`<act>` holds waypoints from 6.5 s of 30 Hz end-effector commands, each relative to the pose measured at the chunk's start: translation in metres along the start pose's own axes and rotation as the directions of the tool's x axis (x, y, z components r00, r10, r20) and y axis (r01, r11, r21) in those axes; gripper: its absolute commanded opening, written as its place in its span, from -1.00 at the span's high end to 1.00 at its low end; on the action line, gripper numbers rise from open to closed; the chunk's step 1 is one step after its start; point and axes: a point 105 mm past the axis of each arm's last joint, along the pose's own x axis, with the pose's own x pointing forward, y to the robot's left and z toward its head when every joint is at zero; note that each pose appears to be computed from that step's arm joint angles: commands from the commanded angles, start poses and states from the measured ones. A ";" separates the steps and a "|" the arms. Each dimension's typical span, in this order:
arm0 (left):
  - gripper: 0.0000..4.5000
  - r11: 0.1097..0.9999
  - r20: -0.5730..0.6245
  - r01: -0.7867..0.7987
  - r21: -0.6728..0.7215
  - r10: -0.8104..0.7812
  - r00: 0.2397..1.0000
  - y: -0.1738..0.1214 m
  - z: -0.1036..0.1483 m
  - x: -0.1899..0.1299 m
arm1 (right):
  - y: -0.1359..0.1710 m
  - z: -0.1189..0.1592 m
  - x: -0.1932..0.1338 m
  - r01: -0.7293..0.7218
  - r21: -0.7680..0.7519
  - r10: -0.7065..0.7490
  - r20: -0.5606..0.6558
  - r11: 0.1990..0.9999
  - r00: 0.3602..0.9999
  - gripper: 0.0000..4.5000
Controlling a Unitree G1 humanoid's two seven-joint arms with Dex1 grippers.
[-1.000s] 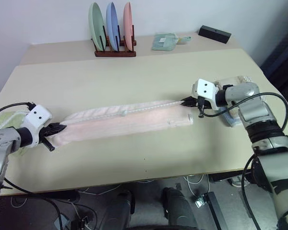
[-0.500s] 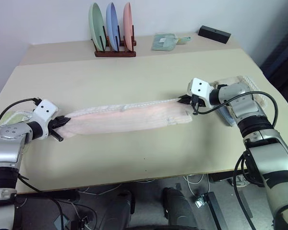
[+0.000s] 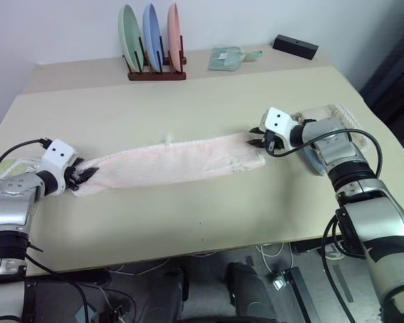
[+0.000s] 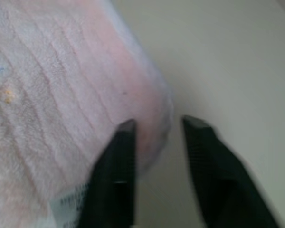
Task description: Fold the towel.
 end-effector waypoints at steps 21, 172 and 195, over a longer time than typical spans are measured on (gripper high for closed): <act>-0.78 0.909 0.406 0.407 0.095 -0.409 0.817 -0.184 0.101 -0.026 | 0.105 0.000 -0.082 0.083 0.887 -0.227 0.025 0.454 0.974 -0.98; 0.98 0.806 0.341 0.590 -0.043 -0.544 0.767 -0.259 0.141 0.020 | 0.124 0.060 -0.017 -0.099 0.350 -0.006 0.285 0.932 0.958 -1.00; 0.52 0.783 0.490 0.591 -0.195 -0.444 0.750 -0.179 0.132 -0.053 | 0.082 0.052 -0.025 0.021 0.327 -0.106 0.246 0.945 0.964 0.06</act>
